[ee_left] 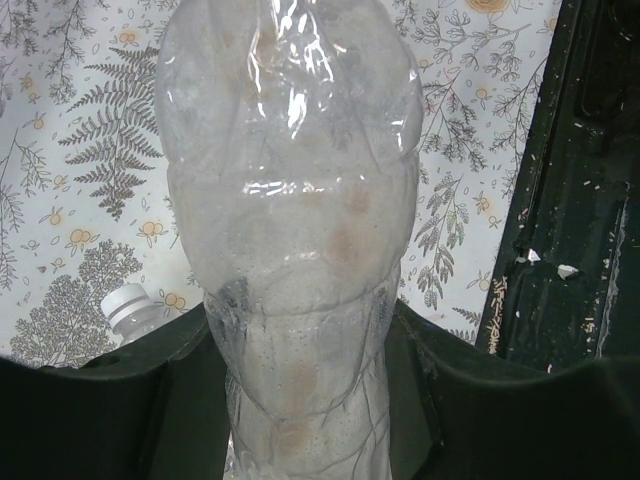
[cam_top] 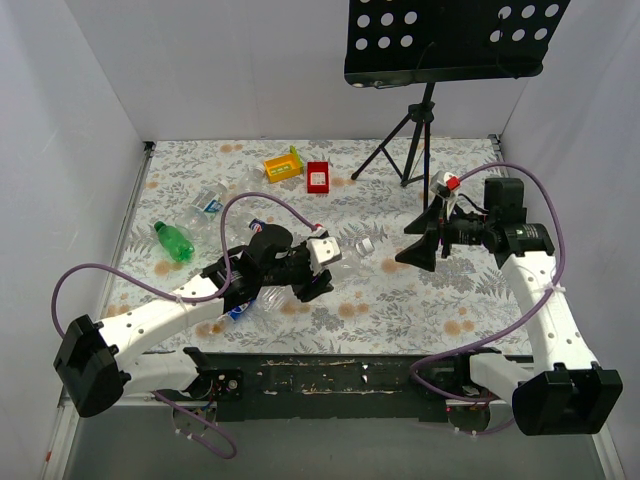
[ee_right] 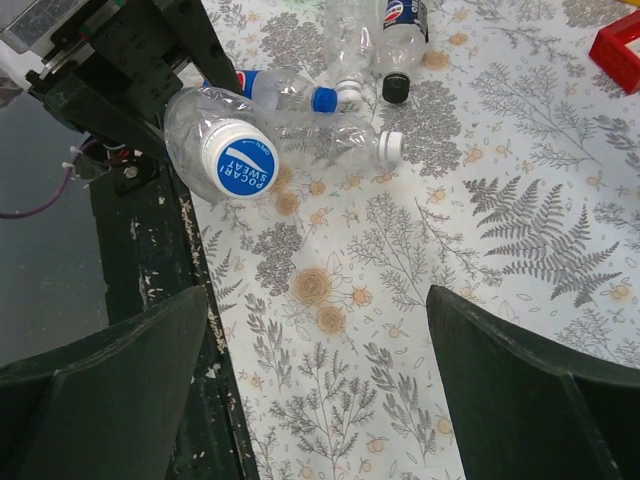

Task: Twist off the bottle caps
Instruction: Unscrew the bottle cap from the plastic bottle.

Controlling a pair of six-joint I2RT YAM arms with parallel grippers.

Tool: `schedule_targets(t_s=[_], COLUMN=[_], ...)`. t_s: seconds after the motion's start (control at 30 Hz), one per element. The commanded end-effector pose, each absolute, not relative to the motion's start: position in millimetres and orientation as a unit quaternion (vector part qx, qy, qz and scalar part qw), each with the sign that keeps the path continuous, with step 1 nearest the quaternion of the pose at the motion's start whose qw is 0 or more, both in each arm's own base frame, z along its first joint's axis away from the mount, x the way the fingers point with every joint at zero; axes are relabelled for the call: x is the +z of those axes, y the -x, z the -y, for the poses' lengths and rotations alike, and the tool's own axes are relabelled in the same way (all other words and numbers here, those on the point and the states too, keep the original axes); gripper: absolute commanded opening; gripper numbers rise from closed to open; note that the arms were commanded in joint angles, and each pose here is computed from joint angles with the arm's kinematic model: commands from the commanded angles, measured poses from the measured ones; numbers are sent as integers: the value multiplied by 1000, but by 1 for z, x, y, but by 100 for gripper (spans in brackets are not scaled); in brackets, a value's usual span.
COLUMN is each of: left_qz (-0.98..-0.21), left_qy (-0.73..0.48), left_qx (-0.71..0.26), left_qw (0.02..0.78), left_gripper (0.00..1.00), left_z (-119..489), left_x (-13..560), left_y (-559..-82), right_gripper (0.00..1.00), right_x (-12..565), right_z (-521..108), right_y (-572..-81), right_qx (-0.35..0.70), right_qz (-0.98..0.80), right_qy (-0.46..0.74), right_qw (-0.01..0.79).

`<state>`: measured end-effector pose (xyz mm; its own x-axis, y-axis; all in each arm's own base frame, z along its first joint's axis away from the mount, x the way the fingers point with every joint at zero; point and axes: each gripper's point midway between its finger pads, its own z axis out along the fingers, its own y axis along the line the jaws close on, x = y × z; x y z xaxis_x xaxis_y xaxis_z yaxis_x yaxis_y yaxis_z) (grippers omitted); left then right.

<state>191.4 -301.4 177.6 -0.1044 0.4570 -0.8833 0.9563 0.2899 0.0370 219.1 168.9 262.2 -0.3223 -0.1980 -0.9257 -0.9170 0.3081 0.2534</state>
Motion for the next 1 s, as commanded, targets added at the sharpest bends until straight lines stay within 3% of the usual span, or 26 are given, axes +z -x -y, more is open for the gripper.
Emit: schedule_targets(t_s=[0.0, 0.97], left_qz=[-676, -685], left_qy=[-506, -516], left_qx=[-292, -269], left_qw=[450, 439], left_gripper=[4, 3], left_z=[302, 315], left_x=[192, 175], left_y=[-196, -206], right_gripper=[98, 94], right_x=[264, 249], right_z=[-174, -176], right_y=[-215, -222], right_qx=[468, 499], right_qz=[-688, -718], right_qy=[384, 340], right_qw=[399, 347])
